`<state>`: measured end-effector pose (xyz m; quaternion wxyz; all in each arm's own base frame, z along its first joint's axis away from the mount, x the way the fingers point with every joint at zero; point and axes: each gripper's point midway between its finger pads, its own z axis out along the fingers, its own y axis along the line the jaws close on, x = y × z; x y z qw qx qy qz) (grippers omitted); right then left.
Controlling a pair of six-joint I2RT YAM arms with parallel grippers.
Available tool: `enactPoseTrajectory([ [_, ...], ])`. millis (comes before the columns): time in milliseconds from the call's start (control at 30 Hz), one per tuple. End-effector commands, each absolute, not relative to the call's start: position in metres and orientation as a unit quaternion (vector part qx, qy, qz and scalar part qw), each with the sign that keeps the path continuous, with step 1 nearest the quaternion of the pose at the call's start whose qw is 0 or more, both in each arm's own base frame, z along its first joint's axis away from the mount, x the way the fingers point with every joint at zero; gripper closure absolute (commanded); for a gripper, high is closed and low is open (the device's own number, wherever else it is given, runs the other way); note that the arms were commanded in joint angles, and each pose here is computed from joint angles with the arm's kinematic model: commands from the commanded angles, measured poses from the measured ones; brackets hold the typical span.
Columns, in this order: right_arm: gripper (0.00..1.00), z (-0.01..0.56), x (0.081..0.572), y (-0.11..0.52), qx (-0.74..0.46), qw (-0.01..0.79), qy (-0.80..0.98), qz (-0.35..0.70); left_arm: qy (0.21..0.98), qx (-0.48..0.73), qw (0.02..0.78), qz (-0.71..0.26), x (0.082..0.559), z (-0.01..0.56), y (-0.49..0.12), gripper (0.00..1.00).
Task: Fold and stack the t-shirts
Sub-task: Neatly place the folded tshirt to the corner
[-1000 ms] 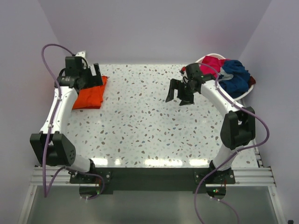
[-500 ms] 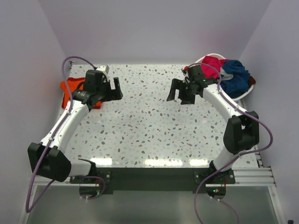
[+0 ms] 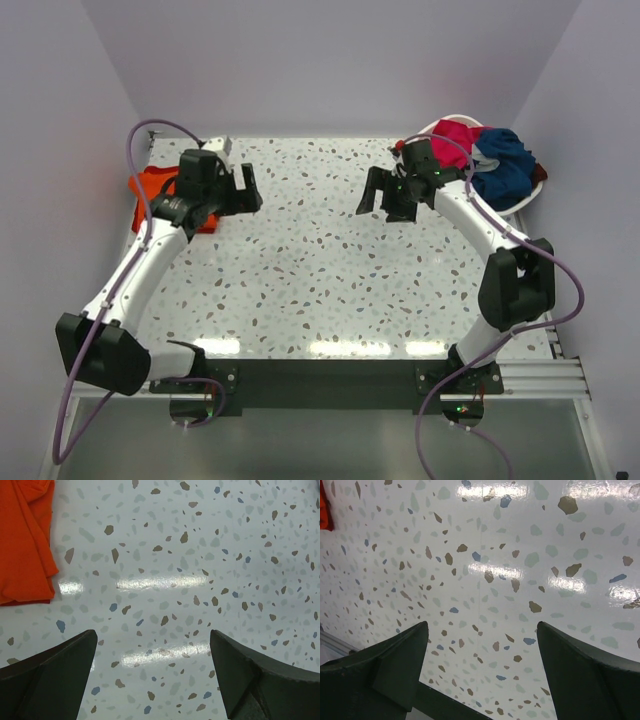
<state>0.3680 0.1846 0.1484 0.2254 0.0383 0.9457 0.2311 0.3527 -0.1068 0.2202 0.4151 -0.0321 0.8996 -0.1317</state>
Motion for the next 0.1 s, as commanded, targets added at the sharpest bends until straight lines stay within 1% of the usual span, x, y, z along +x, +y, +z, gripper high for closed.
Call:
enactPoseTrajectory([
  [0, 0.07, 0.1744, 0.3741, 0.1825, 0.032, 0.268, 0.934, 0.234, 0.877, -0.02, 0.461, -0.136, 0.3572, 0.2449, -0.1066, 0.0],
  [67, 0.07, 0.1742, 0.3739, 0.1817, 0.031, 0.269, 0.934, 0.234, 0.876, -0.023, 0.463, -0.134, 0.3569, 0.2456, -0.1052, 0.0],
])
